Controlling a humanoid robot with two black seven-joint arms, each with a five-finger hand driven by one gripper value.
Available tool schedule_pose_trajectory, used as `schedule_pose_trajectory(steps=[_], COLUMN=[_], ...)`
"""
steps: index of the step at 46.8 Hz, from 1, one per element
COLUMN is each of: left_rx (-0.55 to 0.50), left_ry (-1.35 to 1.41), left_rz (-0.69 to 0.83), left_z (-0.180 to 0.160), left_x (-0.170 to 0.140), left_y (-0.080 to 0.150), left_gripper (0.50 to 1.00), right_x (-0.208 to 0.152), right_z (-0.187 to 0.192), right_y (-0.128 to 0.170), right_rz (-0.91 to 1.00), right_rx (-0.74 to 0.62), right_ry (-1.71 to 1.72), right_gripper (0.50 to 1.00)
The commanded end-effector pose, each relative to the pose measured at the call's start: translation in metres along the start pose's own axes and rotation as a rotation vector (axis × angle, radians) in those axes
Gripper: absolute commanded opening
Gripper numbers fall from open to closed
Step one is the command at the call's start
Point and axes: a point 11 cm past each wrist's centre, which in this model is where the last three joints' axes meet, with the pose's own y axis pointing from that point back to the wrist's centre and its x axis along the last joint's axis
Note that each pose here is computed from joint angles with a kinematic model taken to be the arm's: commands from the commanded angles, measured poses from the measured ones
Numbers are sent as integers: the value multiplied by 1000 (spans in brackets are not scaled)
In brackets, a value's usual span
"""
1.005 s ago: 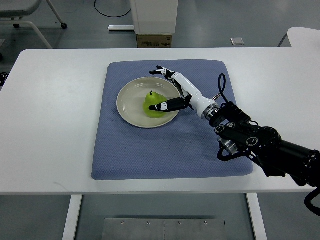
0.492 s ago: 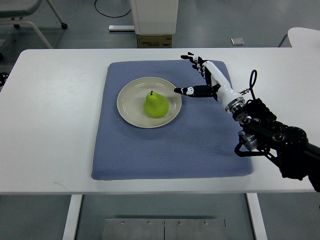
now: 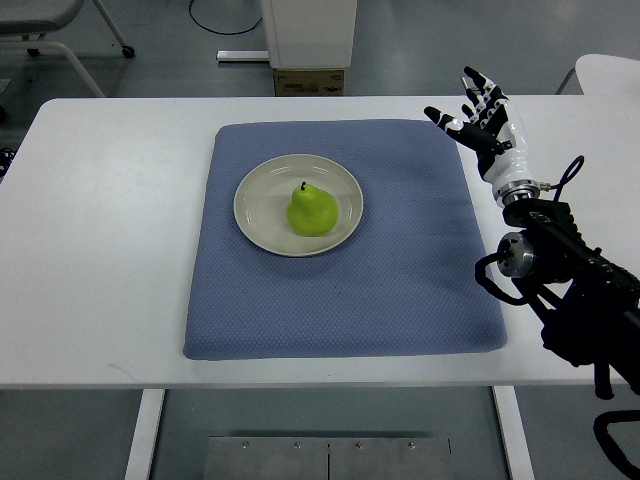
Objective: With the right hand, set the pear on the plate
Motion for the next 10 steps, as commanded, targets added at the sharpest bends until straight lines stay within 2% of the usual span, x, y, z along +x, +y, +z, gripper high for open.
schedule_pose_trajectory(steps=[1,10], left_rx=[0,0], left_ry=[0,-1], left_rz=[0,0], left_z=[0,0], left_x=[0,0], left_y=[0,0], left_gripper=[1000,1000], right_x=[-2,-12], right_z=[5,11], right_y=[2,3], right_rz=[25,29], right_rx=[-5,-13], right_ry=[-32,-60], right_gripper=[1000,1000])
